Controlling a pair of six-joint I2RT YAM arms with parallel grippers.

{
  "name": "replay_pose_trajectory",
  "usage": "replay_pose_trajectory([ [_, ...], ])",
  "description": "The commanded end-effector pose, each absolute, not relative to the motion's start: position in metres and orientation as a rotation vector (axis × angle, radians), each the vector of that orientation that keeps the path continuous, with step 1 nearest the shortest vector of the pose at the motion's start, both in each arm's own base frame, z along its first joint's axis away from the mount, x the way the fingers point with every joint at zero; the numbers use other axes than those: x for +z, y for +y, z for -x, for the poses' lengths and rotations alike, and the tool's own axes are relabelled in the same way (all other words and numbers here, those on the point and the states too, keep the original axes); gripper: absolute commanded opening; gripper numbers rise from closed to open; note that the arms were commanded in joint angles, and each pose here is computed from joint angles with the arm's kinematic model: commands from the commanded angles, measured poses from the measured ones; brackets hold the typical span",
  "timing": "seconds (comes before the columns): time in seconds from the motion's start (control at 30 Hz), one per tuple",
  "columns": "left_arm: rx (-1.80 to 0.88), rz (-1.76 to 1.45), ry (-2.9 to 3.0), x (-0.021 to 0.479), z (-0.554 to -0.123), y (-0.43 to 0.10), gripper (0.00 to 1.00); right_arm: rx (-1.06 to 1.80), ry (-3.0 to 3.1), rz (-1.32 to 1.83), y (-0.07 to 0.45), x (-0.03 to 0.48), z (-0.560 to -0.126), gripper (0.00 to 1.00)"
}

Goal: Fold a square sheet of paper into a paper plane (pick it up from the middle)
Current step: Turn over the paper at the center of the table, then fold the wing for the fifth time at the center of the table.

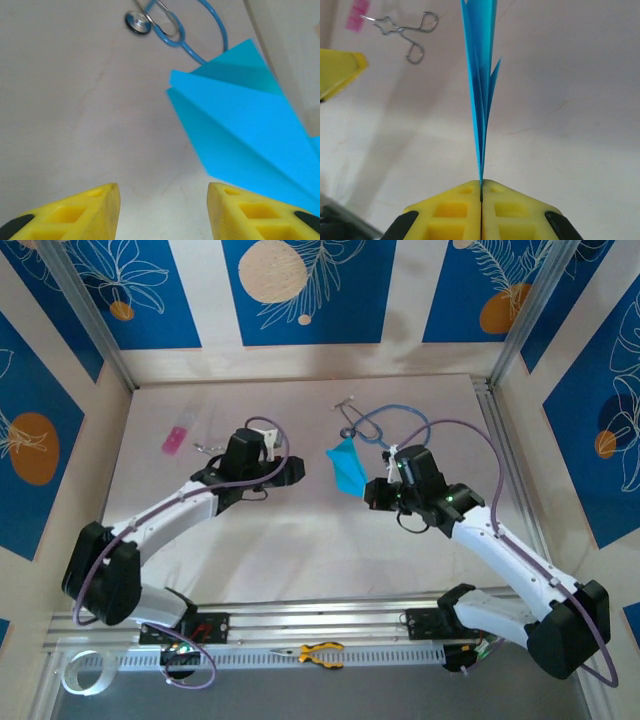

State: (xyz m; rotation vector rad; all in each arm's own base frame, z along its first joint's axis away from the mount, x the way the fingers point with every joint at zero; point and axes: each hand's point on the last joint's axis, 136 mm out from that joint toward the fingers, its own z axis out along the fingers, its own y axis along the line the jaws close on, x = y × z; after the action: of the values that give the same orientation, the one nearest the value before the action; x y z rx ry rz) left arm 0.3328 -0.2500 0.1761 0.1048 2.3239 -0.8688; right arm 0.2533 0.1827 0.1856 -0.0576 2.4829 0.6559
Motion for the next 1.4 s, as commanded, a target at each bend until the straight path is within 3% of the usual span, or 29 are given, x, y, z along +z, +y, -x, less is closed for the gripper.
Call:
replay_pose_trajectory([
  [0.0,-0.676,-0.053,2.352,0.163,-0.333,-0.214,0.50,0.167,2.574,0.171,0.135,0.175,-0.243,0.09],
  [0.3,-0.519,0.091,2.279,0.174,-0.327,-0.164,0.57,-0.671,2.435,0.372,0.112,0.193,-0.264,0.07],
  [0.57,-0.454,0.174,2.271,0.172,-0.321,-0.141,0.58,-0.937,2.327,0.790,0.174,0.146,-0.272,0.06],
  [0.93,-0.394,0.278,2.259,0.173,-0.311,-0.111,0.61,-0.601,2.390,1.145,0.270,0.071,-0.234,0.14],
  [1.03,-0.390,0.295,2.248,0.175,-0.310,-0.106,0.61,-0.474,2.431,1.125,0.283,0.067,-0.229,0.20],
  [1.2,-0.405,0.298,2.250,0.176,-0.310,-0.106,0.61,-0.134,2.533,1.035,0.299,0.074,-0.222,0.42],
  [1.37,-0.474,0.260,2.259,0.175,-0.312,-0.118,0.60,0.237,2.571,0.856,0.306,0.097,-0.225,0.47],
])
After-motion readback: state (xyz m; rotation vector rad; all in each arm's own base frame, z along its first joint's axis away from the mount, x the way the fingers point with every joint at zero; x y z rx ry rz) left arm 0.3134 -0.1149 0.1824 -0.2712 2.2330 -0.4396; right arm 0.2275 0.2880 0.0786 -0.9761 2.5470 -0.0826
